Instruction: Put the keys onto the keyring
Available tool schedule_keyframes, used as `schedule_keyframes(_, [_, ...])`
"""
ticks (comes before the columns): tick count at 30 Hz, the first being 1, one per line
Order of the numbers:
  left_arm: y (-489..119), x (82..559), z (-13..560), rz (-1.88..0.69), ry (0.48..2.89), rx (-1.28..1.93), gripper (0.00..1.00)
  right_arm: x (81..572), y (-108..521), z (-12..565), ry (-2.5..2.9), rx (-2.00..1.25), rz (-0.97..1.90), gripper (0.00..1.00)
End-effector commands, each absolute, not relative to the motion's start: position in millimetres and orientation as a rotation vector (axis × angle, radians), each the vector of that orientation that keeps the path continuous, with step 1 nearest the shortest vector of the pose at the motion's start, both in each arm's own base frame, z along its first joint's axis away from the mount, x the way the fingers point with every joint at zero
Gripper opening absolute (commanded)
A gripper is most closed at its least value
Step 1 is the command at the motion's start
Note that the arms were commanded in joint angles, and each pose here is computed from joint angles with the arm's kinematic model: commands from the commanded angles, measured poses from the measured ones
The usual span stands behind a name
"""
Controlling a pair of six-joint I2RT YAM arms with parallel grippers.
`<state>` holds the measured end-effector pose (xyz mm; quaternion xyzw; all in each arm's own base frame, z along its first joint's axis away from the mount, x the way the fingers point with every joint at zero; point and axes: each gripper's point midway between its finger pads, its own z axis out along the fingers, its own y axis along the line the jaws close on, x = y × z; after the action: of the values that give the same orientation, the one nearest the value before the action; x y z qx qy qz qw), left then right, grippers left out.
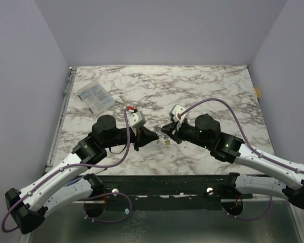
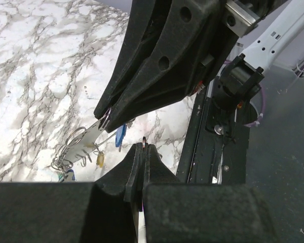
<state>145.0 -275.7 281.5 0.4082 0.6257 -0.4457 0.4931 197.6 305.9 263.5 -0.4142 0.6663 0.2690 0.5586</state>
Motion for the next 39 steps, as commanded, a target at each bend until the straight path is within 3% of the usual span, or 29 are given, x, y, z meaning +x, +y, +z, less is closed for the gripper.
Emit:
schedule_keyframes(1, [-282.7, 144.6, 290.0, -1.119, 1.486, 0.981, 0.00, 195.1, 310.8, 277.1, 1.512, -0.949, 0.657, 0.01])
schedule_keyframes(39, [-283.1, 158.3, 274.2, -1.104, 1.594, 0.877, 0.00, 190.3, 306.8, 271.7, 1.536, -0.956, 0.637, 0.01])
